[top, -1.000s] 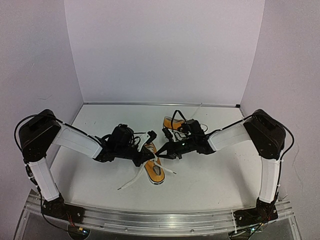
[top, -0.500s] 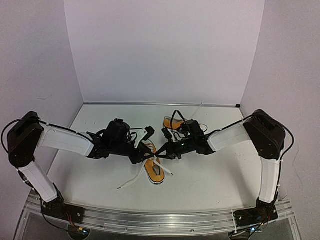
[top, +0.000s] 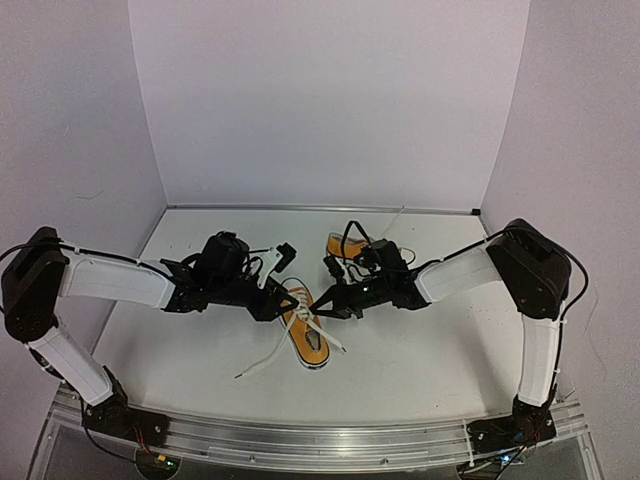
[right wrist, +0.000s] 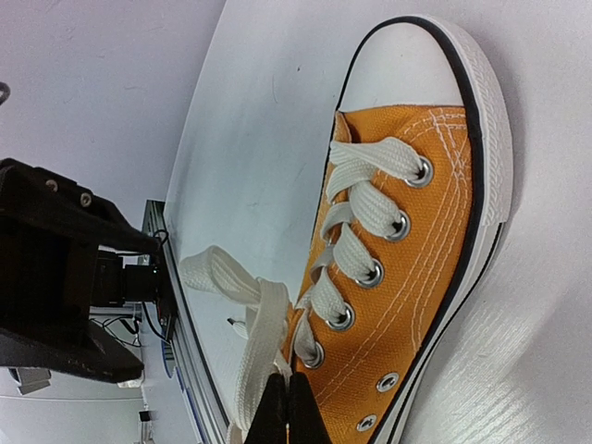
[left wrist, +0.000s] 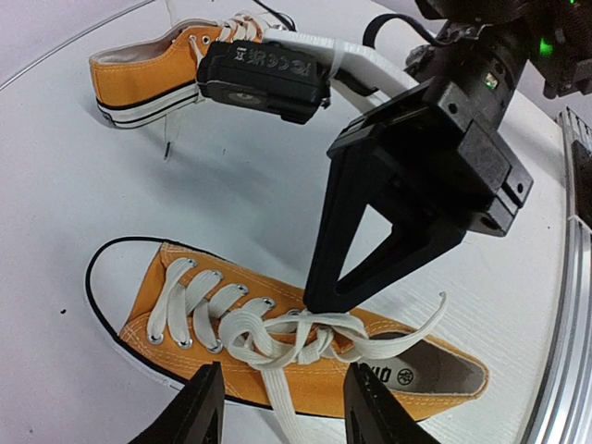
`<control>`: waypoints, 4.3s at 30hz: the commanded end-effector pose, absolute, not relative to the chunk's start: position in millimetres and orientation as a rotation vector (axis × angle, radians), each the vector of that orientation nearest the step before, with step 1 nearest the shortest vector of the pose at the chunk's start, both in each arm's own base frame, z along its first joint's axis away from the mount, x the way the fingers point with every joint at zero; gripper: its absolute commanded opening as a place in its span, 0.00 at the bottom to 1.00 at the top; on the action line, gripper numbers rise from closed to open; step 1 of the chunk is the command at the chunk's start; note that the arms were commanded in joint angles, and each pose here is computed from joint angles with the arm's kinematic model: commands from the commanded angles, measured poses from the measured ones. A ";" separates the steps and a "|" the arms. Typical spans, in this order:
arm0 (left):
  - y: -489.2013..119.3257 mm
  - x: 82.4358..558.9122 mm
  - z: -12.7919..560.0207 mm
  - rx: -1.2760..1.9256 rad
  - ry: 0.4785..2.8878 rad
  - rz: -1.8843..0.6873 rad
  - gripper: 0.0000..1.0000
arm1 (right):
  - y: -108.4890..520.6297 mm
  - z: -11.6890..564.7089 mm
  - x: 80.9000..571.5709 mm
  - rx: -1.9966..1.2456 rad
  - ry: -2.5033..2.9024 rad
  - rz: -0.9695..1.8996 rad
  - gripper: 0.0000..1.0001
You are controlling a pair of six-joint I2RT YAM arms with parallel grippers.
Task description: Tie the shoes
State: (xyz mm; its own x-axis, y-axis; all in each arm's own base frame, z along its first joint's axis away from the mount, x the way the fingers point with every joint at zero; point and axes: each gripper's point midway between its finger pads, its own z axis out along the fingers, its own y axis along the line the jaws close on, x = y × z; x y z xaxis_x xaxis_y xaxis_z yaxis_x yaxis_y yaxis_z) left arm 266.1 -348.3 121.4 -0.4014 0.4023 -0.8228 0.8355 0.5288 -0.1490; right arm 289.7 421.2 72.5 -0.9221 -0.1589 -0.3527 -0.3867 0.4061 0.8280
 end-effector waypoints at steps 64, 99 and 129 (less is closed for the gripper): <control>-393.2 220.2 125.8 1.350 1.780 -0.884 0.03 | 468.7 97.4 295.3 -0.765 2.329 1.539 0.00; -374.2 229.4 171.4 1.213 1.805 -0.944 0.59 | 406.8 140.3 300.0 -0.718 2.311 1.462 0.65; -332.6 295.7 136.9 0.826 2.022 -0.899 0.41 | 426.2 145.1 256.1 -0.822 2.289 1.357 0.52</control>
State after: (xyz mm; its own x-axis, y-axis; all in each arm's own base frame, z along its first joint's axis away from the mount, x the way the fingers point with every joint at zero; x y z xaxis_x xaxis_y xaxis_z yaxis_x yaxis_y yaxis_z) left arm 261.5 -341.6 119.4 -0.4713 0.3689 -0.8011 0.8470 0.4427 -0.2944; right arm 245.2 405.3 101.0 -0.8351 -0.3384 -0.4337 -0.5458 0.4114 0.7300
